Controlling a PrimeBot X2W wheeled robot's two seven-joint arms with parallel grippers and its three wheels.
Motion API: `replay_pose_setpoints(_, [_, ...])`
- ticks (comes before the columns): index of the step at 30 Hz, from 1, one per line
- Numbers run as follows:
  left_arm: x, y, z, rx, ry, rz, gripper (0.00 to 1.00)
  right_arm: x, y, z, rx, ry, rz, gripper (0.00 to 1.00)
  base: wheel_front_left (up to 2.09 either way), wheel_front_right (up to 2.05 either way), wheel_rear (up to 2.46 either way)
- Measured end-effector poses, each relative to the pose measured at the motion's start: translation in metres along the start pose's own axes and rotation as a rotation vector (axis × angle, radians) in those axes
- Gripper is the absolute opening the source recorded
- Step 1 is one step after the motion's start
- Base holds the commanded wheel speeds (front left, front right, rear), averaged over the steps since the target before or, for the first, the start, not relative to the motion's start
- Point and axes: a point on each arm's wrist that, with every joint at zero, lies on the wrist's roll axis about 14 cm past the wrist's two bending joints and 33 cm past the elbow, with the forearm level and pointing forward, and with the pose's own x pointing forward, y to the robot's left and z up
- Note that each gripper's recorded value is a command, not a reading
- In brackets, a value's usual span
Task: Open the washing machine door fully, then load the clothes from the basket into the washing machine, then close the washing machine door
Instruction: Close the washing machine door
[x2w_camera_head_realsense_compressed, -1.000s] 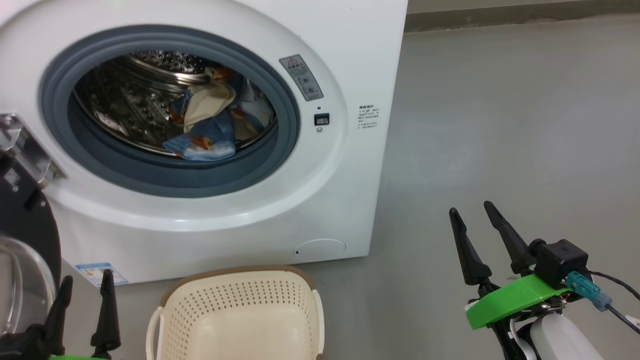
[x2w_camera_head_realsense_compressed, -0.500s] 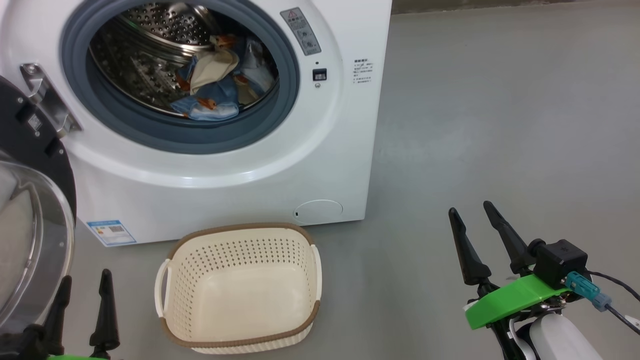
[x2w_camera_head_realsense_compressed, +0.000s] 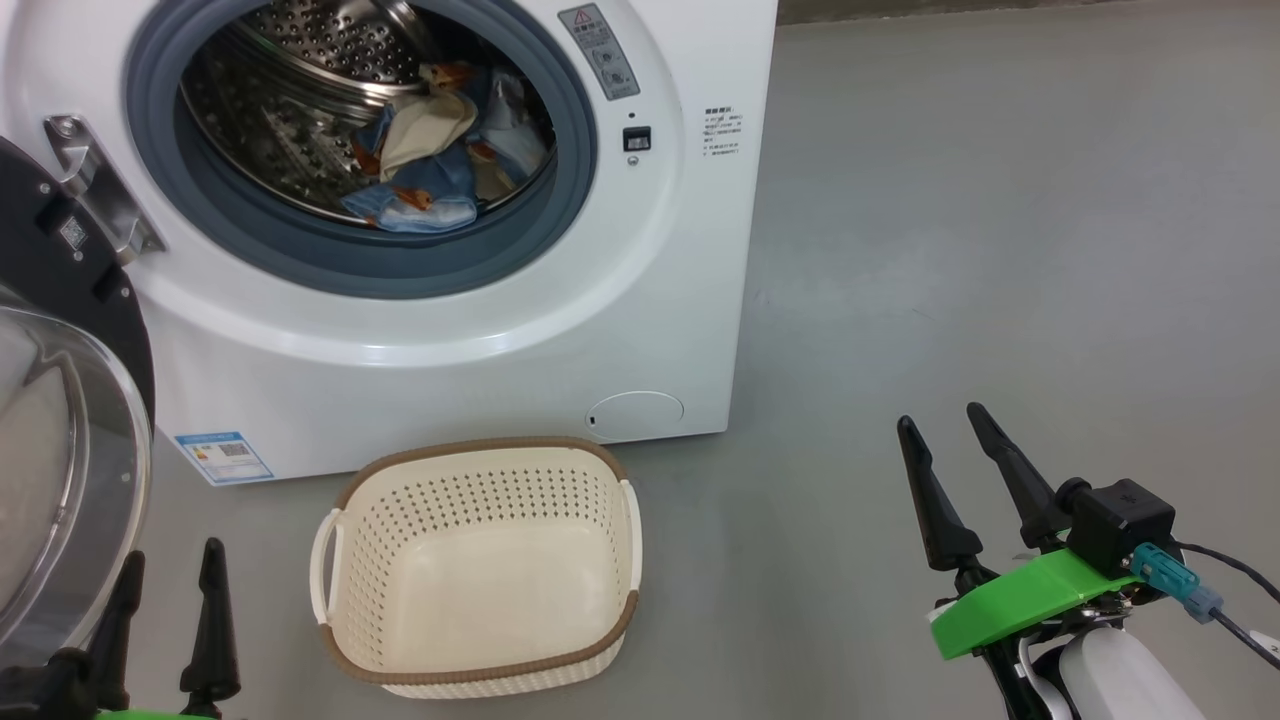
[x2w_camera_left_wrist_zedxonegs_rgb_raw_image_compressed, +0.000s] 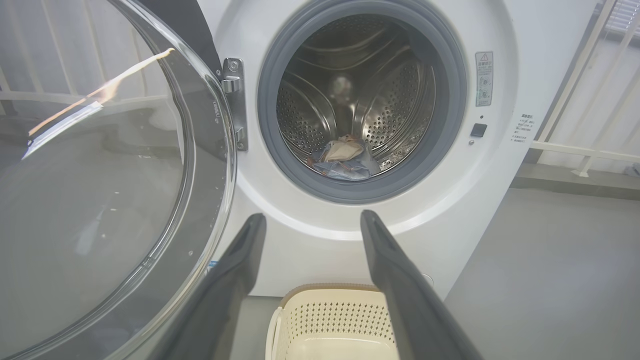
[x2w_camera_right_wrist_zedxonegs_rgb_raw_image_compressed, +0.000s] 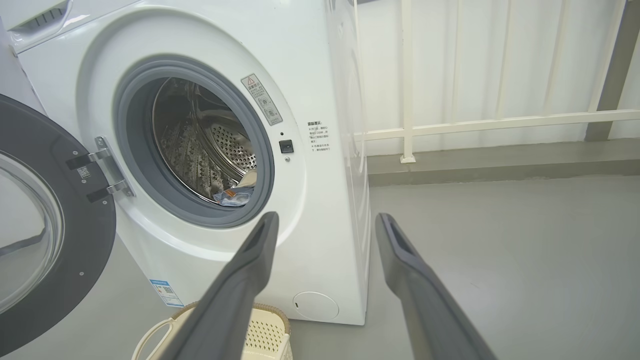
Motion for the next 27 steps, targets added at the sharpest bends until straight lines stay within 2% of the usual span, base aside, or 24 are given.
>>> replay_pose_setpoints(14, [-0.006,0.003,0.003,-0.002,-0.010,0.012,1.00,0.003,0.006,0.001,-0.005,0.000,0.021,1.00,0.00,0.00,0.00])
replay_pose_setpoints(27, [-0.038,0.049,0.009,0.027,-0.023,0.153,1.00,0.021,0.045,-0.018,0.018,0.044,0.132,1.00,0.00,0.00,0.00])
